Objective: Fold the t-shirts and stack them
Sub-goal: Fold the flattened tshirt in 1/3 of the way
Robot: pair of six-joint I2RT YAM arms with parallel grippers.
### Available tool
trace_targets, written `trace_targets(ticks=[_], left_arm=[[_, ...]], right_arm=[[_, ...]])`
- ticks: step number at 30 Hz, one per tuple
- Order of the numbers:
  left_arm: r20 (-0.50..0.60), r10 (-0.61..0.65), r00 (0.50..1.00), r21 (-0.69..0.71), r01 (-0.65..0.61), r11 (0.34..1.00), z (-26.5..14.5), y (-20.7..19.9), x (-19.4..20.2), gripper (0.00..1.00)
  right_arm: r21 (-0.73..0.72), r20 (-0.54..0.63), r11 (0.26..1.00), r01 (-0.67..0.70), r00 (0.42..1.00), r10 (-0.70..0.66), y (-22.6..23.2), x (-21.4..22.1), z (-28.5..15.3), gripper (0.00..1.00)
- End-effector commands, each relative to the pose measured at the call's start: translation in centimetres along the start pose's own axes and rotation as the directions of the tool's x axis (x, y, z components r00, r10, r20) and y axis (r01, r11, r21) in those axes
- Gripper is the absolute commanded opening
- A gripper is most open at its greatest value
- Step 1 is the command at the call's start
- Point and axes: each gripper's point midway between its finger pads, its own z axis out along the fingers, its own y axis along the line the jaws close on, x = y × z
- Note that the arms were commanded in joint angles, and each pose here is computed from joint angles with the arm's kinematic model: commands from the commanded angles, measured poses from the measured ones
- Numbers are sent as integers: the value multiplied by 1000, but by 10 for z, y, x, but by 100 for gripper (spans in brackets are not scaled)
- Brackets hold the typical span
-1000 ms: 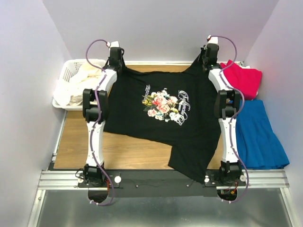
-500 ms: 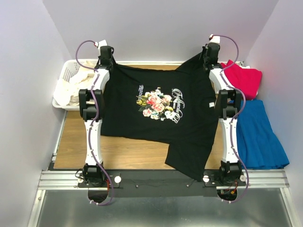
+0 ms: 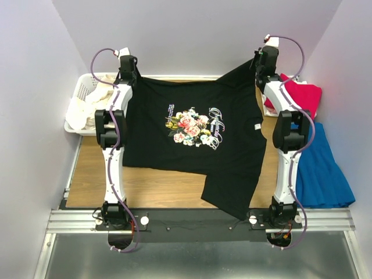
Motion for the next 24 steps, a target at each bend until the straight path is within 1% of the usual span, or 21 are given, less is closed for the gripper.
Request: trace_targets(ticks=[1, 2, 4, 6, 7, 8, 9, 11, 12, 13, 14, 15, 16, 17, 18, 19, 20, 21, 22, 23, 24], left_arm=[[94, 11, 996, 41, -15, 999, -35, -14, -56, 0], [94, 14, 995, 38, -18, 999, -38, -13, -57, 0], [90, 19, 996, 17, -20, 1000, -44, -9, -57, 0], [77, 24, 997, -11, -23, 1000, -48, -2, -51, 0], [85, 22, 996, -15, -21, 1000, -54, -3, -56, 0], [82, 23, 996, -24, -21, 999, -57, -1, -55, 0], [67, 26, 997, -42, -23, 999, -58, 5, -48, 0], [67, 26, 997, -53, -23, 998, -66, 7, -50, 0], [50, 29, 998, -64, -26, 998, -67, 12, -43, 0], [46, 26, 999, -65, -23, 998, -72, 11, -43, 0], [28, 28, 999, -73, -26, 997, -73, 14, -38, 0], [0, 30, 1000, -83, -30, 996, -74, 19, -25, 0], [0, 28, 1000, -83, -28, 996, -80, 19, -26, 0], [-10, 26, 1000, -87, -27, 996, -82, 21, -21, 0], [-47, 29, 998, -104, -34, 994, -83, 29, -4, 0], [-47, 26, 999, -105, -31, 994, -88, 30, -4, 0], [-58, 22, 998, -107, -28, 994, -91, 31, 2, 0], [-89, 23, 996, -115, -33, 993, -93, 36, 16, 0], [-96, 22, 995, -119, -33, 992, -96, 38, 19, 0], [-108, 19, 994, -124, -33, 992, -98, 40, 25, 0], [-135, 18, 991, -140, -37, 989, -101, 47, 38, 0]], right_arm=[[29, 57, 999, -40, 998, 38, -8, -44, -39, 1], [39, 29, 999, -38, 999, 37, -11, -32, -43, 1], [31, 45, 998, -49, 998, 47, -11, -47, -59, 1], [30, 5, 998, -53, 999, 53, -13, -30, -71, 1], [29, -12, 998, -59, 998, 59, -14, -24, -76, 1], [23, 4, 998, -67, 998, 67, -13, -35, -87, 1], [28, -39, 997, -65, 997, 66, -16, -15, -93, 1], [25, -41, 996, -81, 996, 82, -17, -17, -108, 1], [19, -55, 996, -83, 995, 84, -17, -11, -113, 1], [25, -90, 995, -93, 991, 95, -19, 6, -119, 1], [24, -102, 995, -100, 990, 102, -19, 11, -125, 1], [18, -93, 994, -109, 990, 110, -19, 5, -134, 1], [20, -131, 993, -120, 984, 121, -20, 23, -141, 1], [18, -133, 992, -127, 983, 128, -20, 23, -146, 1], [12, -126, 992, -130, 983, 130, -20, 18, -154, 1], [19, -136, 990, -138, 981, 139, -21, 22, -159, 1], [24, -160, 991, -131, 978, 134, -23, 32, -165, 1], [26, -169, 991, -129, 977, 131, -25, 35, -169, 1], [28, -164, 991, -129, 978, 132, -26, 31, -175, 1], [37, -187, 992, -124, 974, 128, -28, 40, -180, 1], [43, -190, 992, -120, 974, 126, -30, 41, -184, 1]])
